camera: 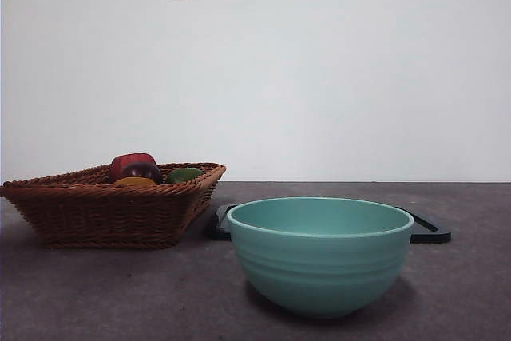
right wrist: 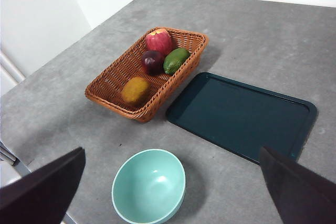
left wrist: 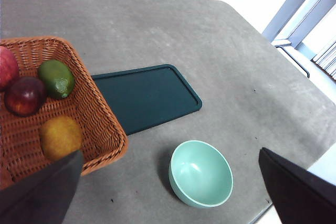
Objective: Pick up the wifruite, put it on the bowl, pick up the plate, put it on desk
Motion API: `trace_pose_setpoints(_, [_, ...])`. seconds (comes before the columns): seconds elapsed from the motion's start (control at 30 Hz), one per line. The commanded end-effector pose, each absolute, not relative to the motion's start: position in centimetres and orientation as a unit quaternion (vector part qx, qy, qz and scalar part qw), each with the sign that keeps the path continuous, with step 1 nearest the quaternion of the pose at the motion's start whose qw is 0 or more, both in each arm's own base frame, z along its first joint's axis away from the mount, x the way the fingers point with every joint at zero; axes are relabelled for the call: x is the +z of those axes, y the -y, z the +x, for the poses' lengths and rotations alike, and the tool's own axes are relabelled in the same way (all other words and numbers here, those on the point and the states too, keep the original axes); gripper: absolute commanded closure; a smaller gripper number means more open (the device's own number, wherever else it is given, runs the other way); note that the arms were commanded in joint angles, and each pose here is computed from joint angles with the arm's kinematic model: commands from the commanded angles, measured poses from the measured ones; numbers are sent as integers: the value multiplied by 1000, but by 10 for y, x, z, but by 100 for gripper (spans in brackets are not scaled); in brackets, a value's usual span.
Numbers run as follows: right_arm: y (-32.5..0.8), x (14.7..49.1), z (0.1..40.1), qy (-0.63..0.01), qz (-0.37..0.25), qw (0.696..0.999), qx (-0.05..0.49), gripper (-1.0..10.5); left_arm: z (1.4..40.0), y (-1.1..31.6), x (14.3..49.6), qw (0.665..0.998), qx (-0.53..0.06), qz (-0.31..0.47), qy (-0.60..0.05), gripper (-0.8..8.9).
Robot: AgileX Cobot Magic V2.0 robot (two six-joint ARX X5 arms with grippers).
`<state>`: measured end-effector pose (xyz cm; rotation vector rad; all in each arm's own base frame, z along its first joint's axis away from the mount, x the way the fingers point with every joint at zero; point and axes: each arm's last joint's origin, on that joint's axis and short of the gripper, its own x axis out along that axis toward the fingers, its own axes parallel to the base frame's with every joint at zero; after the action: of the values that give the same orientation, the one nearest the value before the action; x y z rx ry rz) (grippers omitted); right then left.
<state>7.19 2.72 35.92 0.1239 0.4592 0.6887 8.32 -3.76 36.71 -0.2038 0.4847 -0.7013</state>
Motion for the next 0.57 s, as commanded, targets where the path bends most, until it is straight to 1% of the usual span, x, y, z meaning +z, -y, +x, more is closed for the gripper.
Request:
trace_pose_setpoints(0.03, [-27,365,71,-209,54,916,338,317,88,39,375,909,-346,-93,-214,162])
trace_pose_setpoints(0.2, [-27,365,71,-210,54,916,338,317,104,44,374,907,-343,-95,-224,162])
trace_pose_setpoints(0.57, [-27,365,71,-210,56,915,341,317,178,65,357,876,-308,-131,-348,163])
